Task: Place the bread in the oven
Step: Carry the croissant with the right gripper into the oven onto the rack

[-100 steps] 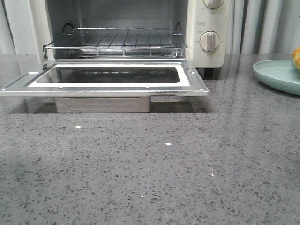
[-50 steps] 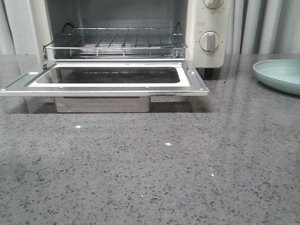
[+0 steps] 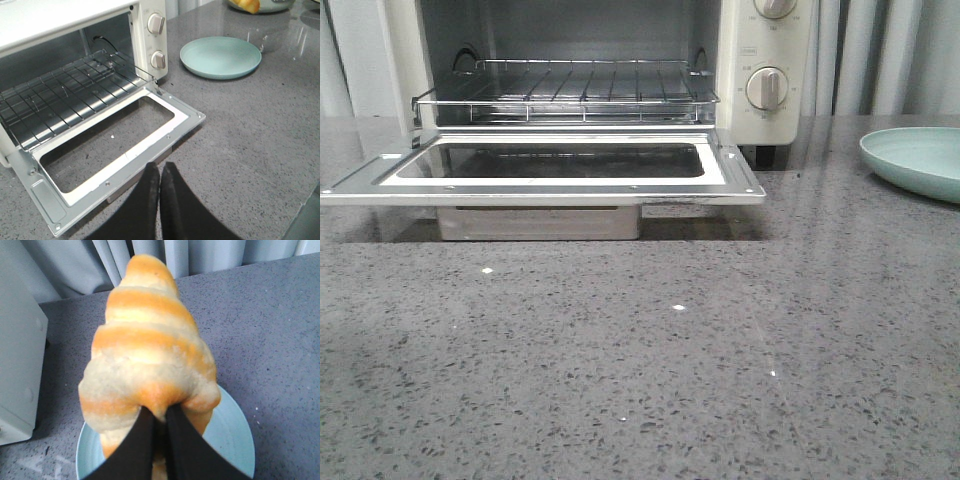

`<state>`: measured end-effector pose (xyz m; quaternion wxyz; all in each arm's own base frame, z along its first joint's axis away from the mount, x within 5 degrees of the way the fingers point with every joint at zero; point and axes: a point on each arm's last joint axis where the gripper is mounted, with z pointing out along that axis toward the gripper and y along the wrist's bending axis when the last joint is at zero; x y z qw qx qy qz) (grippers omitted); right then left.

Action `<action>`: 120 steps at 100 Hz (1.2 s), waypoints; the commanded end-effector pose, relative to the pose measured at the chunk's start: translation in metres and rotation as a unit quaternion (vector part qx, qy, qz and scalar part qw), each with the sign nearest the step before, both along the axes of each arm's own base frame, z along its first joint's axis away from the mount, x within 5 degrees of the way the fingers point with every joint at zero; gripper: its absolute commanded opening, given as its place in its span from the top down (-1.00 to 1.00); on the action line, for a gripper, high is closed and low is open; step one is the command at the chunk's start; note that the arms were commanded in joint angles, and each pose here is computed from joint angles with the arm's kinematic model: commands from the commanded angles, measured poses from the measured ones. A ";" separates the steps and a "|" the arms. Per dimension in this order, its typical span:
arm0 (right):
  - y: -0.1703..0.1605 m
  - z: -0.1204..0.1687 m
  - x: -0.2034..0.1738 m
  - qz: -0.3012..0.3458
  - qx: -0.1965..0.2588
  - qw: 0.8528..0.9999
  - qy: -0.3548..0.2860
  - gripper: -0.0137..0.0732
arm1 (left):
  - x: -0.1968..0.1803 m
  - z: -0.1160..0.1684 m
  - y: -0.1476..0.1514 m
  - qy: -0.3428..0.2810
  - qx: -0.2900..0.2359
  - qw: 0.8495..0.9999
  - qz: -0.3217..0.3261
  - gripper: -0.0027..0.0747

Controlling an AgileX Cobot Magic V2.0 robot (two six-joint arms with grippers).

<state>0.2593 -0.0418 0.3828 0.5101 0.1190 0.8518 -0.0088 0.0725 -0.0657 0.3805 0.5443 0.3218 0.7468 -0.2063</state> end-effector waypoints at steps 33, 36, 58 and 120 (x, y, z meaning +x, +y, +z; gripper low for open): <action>0.088 0.037 -0.049 0.220 0.031 0.975 -0.034 0.85 | 0.003 0.020 0.002 -0.054 -0.053 0.997 0.023 0.99; 0.097 0.037 -0.051 0.244 0.030 0.969 -0.034 0.85 | 0.003 0.020 0.002 -0.054 -0.053 0.997 0.023 0.99; 0.154 0.044 -0.044 0.361 0.016 0.932 -0.026 0.85 | 0.004 0.023 0.002 -0.066 -0.062 0.995 0.029 0.99; 0.246 0.038 0.098 0.446 -0.082 0.888 0.072 0.85 | 0.005 0.026 0.003 -0.077 -0.070 0.994 0.035 0.99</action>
